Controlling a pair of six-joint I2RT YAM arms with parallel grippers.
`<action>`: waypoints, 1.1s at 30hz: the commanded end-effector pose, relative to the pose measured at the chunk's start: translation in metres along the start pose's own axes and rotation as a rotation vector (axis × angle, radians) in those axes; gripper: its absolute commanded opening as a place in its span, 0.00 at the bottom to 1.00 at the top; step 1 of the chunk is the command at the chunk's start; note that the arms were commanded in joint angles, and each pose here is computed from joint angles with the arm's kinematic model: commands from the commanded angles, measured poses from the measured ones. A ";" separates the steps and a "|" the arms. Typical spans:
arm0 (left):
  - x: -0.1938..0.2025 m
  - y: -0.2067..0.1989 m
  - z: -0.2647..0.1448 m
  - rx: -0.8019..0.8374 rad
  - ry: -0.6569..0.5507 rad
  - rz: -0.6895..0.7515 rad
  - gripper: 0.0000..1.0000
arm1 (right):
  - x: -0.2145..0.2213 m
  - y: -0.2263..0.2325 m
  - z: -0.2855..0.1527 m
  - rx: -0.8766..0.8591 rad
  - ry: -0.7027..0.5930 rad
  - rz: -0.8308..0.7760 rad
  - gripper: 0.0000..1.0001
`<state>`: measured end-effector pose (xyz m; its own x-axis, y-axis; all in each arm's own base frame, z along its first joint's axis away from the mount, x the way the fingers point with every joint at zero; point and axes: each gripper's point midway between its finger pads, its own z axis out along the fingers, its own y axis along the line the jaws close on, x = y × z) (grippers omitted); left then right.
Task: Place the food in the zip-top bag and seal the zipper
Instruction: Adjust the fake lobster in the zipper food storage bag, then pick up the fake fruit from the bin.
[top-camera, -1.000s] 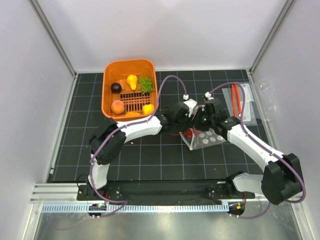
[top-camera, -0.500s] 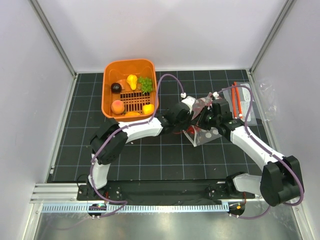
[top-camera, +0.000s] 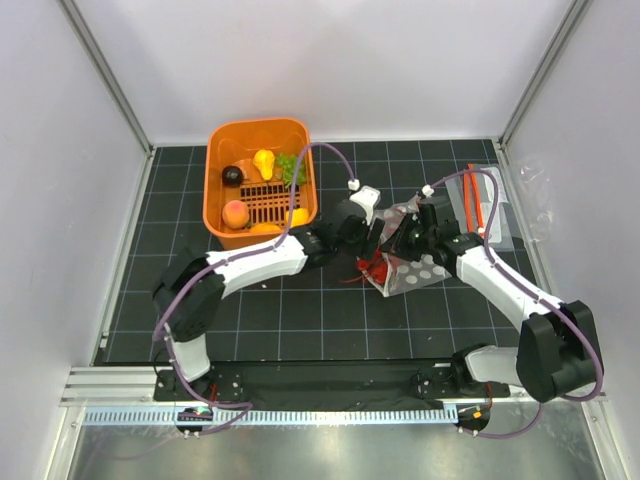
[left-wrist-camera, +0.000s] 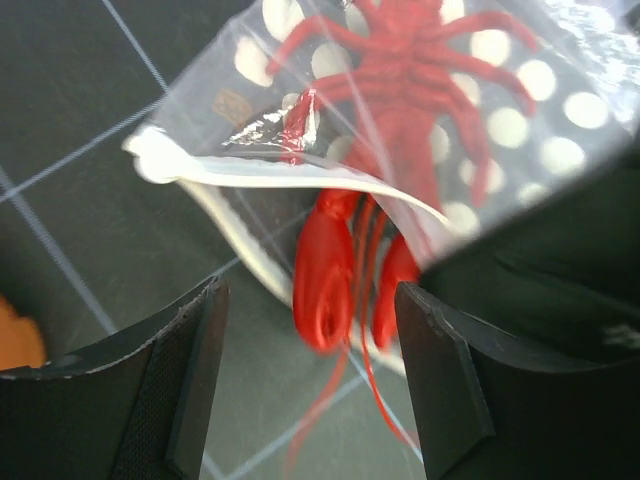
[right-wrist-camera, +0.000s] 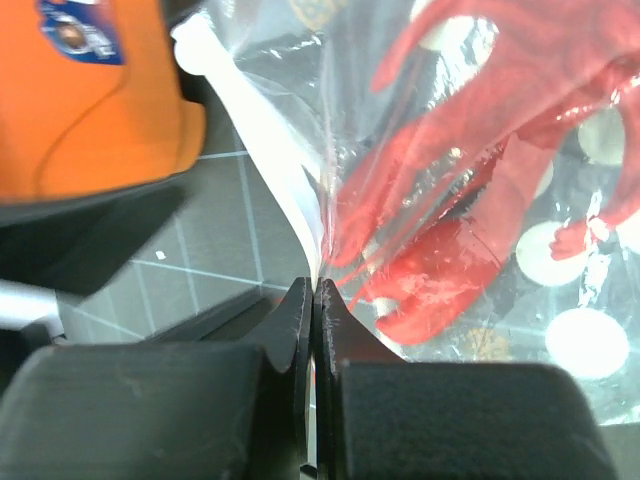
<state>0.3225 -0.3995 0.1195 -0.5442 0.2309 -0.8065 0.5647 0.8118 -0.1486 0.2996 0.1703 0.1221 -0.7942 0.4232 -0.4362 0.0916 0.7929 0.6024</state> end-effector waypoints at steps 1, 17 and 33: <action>-0.040 -0.001 -0.043 0.006 -0.096 0.003 0.71 | -0.016 0.000 0.001 0.043 -0.038 -0.009 0.01; -0.087 0.158 -0.155 -0.463 -0.099 -0.239 0.87 | -0.018 -0.002 0.006 0.061 -0.029 -0.032 0.01; -0.030 0.291 -0.122 -0.872 0.184 -0.603 1.00 | -0.010 -0.001 0.011 0.048 0.059 -0.118 0.01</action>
<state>0.4289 -0.1167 0.1635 -0.7361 -0.2543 -0.6273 -0.3424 0.9393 0.0209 0.3060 0.1633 0.1063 -0.8333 0.3397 -0.4361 0.0845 0.8579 0.5068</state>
